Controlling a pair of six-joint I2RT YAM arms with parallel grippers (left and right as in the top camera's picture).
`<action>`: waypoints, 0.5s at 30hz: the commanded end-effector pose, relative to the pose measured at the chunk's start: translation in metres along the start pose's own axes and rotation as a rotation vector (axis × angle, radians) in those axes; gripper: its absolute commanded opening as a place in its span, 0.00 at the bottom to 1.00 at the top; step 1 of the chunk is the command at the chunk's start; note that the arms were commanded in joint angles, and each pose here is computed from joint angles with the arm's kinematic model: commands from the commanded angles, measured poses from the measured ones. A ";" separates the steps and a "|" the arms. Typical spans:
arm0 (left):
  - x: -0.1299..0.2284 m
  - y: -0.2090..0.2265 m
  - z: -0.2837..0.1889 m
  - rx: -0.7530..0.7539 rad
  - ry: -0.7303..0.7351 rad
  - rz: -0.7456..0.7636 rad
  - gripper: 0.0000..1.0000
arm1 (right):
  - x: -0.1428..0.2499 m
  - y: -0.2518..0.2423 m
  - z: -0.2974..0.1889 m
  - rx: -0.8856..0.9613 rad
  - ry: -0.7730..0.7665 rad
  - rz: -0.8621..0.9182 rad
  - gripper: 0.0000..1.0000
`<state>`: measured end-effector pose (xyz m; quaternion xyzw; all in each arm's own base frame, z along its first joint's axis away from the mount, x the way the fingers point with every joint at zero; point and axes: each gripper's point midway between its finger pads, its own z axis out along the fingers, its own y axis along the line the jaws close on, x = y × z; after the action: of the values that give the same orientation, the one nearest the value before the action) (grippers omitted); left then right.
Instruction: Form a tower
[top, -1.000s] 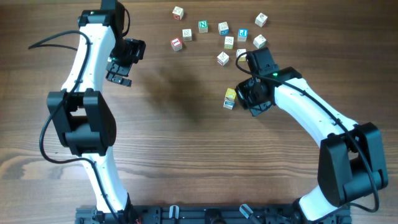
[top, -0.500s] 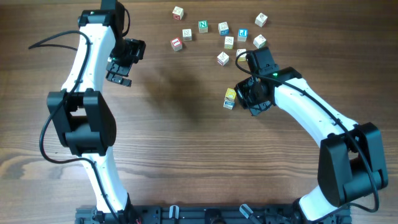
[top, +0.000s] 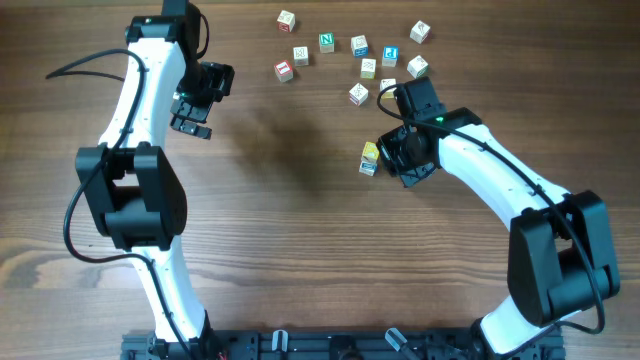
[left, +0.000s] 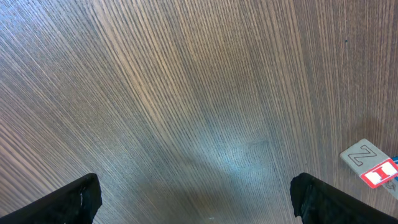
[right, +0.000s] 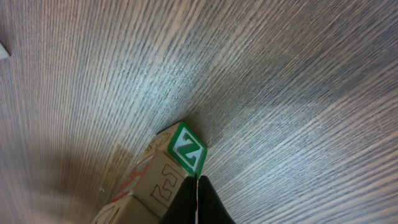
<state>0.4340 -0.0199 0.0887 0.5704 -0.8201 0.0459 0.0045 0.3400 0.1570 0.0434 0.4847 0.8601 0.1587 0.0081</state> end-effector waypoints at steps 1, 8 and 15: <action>-0.002 0.001 -0.013 0.023 -0.019 0.010 1.00 | 0.007 -0.002 0.007 0.012 0.035 0.019 0.04; -0.002 0.001 -0.013 0.023 -0.019 0.010 1.00 | 0.009 -0.001 0.007 0.007 0.046 0.026 0.04; -0.002 0.001 -0.013 0.023 -0.019 0.010 1.00 | 0.011 0.002 0.007 -0.003 0.060 0.024 0.04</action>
<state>0.4340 -0.0199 0.0887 0.5704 -0.8201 0.0459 0.0045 0.3401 0.1646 0.0456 0.4881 0.8547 0.1766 -0.0053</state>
